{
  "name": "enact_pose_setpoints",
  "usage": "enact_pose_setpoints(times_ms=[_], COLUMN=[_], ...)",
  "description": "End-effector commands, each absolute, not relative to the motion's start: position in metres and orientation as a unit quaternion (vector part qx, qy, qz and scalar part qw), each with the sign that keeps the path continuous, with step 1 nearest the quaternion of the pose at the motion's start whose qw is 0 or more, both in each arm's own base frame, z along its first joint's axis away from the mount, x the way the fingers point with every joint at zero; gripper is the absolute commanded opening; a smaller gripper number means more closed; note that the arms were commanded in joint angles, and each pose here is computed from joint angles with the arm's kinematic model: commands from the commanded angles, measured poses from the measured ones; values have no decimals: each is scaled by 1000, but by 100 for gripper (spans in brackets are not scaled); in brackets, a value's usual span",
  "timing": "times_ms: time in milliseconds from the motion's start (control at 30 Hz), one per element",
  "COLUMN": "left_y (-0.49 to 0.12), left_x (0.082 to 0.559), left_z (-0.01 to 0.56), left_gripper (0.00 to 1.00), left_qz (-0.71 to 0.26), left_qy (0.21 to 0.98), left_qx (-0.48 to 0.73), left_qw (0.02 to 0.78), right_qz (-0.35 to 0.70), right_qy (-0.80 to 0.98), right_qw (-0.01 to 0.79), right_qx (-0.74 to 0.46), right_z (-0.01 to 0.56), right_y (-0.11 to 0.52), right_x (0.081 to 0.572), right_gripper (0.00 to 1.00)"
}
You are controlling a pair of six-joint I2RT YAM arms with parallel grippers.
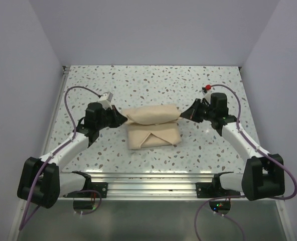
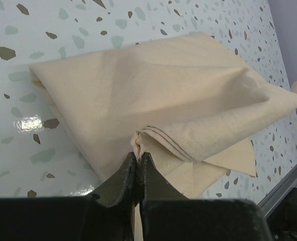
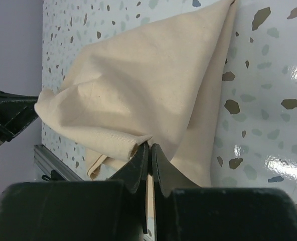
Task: Prepare the surgical pack
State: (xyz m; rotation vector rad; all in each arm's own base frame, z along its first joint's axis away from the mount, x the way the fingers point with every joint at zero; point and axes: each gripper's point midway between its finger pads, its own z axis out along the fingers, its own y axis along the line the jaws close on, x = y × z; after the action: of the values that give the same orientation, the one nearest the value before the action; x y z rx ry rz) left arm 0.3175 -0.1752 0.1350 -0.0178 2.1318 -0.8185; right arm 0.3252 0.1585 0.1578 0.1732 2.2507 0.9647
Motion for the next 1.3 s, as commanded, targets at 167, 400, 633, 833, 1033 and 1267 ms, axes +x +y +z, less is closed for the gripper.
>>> enact_pose_setpoints(times_ms=[167,400,633,833,1033,1267], left_y=[-174,-182,-183,-186,-197,-223], left_x=[277,248,235,242,276,335], left_z=[93,59,36,30,32,27], left_gripper=[0,0,14,22,20,14], left_qz=[-321,-334,-321,-322,-317,-324], left_qy=[868,878,893,892,888,881], left_qx=[1,-7,-30,-42,-43,-54], left_qw=[379,342,315,315,330,342], right_qz=[331,301,291,293,289,277], right_qy=[879,903,914,918,919,923], right_qw=[334,290,262,242,243,244], right_qx=[78,96,109,114,115,107], right_z=[131,82,52,36,28,25], right_y=[144,135,132,137,143,147], right_x=[304,286,274,264,251,234], right_gripper=[0,0,0,0,0,0])
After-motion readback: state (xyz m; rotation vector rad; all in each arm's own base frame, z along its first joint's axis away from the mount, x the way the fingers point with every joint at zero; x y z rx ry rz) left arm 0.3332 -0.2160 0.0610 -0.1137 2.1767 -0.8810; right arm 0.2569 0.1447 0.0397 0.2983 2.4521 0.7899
